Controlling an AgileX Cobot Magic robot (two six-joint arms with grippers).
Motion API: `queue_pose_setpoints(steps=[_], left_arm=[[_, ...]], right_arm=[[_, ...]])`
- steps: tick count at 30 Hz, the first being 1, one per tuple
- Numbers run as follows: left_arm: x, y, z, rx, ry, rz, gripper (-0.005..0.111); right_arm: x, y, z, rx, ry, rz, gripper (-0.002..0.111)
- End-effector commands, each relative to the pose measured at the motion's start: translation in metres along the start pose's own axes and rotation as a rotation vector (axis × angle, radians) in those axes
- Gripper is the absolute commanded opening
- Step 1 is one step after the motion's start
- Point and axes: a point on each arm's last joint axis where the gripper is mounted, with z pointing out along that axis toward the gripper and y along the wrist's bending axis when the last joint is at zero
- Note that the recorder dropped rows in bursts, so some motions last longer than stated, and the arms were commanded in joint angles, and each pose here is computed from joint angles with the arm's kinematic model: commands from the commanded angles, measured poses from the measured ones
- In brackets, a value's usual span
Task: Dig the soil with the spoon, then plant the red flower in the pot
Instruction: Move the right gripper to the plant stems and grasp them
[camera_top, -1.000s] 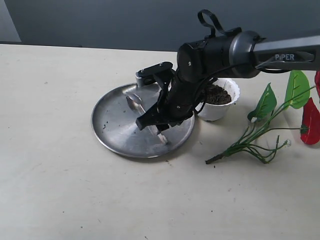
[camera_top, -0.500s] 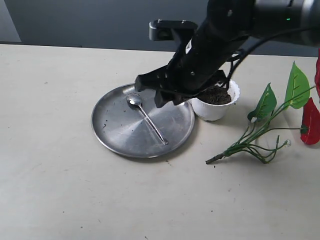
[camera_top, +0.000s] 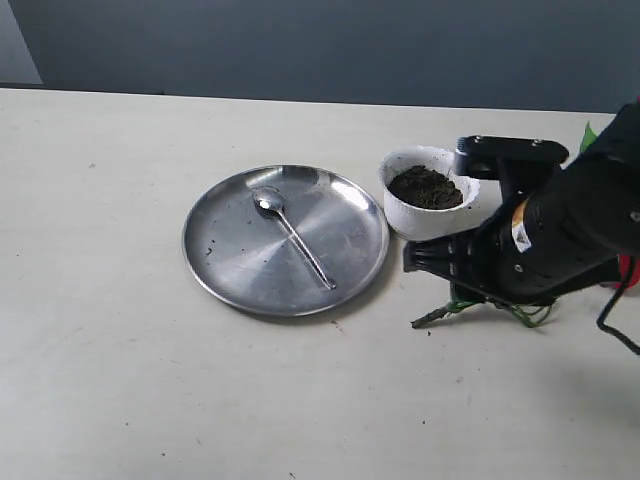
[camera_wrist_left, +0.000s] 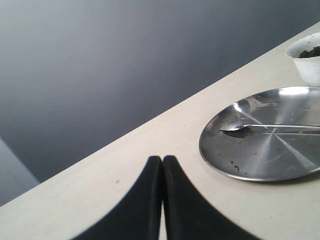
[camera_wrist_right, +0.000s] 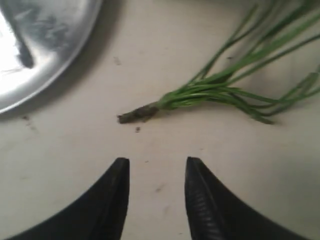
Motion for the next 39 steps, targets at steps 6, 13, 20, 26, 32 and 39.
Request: queue_pose_setpoints(steps=[6, 13, 20, 26, 32, 39], left_arm=[[-0.002, 0.000, -0.001, 0.005, -0.022, -0.013, 0.001], [-0.002, 0.000, -0.001, 0.005, -0.022, -0.013, 0.001], [-0.002, 0.000, -0.001, 0.005, -0.022, -0.013, 0.001], [-0.002, 0.000, -0.001, 0.005, -0.022, -0.013, 0.001], [-0.002, 0.000, -0.001, 0.005, -0.022, -0.013, 0.001], [-0.002, 0.000, -0.001, 0.005, -0.022, -0.013, 0.001]], right_arm=[[0.004, -0.050, 0.017, 0.204, -0.067, 0.197, 0.036], [-0.021, -0.073, 0.028, 0.043, -0.208, 0.395, 0.036], [-0.032, -0.082, 0.048, -0.021, -0.231, 0.495, 0.036], [-0.029, -0.080, 0.073, -0.030, -0.176, 0.556, 0.036], [-0.025, -0.078, 0.099, -0.034, -0.123, 0.574, 0.036], [-0.031, -0.079, 0.113, -0.011, -0.104, 0.542, 0.018]])
